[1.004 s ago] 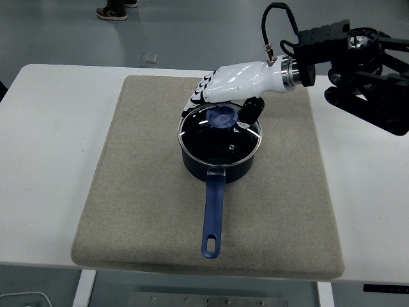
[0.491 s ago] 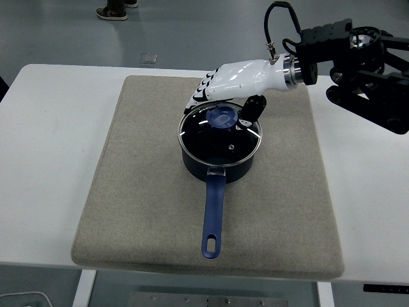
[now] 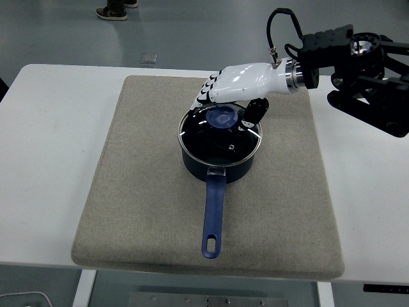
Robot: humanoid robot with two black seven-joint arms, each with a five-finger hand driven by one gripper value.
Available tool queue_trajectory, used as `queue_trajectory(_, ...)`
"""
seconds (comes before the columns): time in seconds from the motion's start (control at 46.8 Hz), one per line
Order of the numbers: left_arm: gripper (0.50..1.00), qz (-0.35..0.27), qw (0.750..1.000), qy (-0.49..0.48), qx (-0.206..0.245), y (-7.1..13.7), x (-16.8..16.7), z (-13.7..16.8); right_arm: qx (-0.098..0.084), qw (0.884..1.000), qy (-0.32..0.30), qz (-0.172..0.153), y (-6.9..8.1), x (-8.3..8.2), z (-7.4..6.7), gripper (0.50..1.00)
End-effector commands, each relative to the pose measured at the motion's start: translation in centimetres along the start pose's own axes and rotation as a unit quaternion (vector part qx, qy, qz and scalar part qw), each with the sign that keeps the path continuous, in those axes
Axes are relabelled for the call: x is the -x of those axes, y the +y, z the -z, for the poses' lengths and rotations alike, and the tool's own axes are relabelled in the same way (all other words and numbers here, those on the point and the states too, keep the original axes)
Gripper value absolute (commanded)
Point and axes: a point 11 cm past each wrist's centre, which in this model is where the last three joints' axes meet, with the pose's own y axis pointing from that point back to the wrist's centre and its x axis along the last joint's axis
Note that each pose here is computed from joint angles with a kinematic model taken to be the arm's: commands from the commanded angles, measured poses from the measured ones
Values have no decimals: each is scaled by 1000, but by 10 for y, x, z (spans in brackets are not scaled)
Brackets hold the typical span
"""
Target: Lift the pot lid and place it to the right of the pot.
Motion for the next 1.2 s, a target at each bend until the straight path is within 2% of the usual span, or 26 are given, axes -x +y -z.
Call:
queue_trajectory(0.0, 1000, 0, 1000, 0, 1, 0, 0, -1, 0, 1000, 0, 0, 0, 0, 0, 907)
queue_trajectory(0.363, 1000, 0, 1000, 0, 1, 0, 0, -1, 3, 1000, 0, 1, 1, 1, -2, 907)
queue_trajectory(0.598, 1000, 1, 1000, 0, 0, 0, 0, 0, -7, 1000, 2, 2, -9, -1, 4, 905)
queue_trajectory(0.897, 1000, 0, 1000, 0, 0, 0, 0, 0, -4, 1000, 2, 1, -11, -1, 2, 895)
queue_trajectory(1.026, 1000, 0, 1000, 0, 0, 0, 0, 0, -5, 1000, 1, 2, -12, 0, 3, 864)
queue_trajectory(1.175, 1000, 0, 1000, 0, 0, 0, 0, 0, -4, 1000, 0, 7, -12, 3, 3, 766)
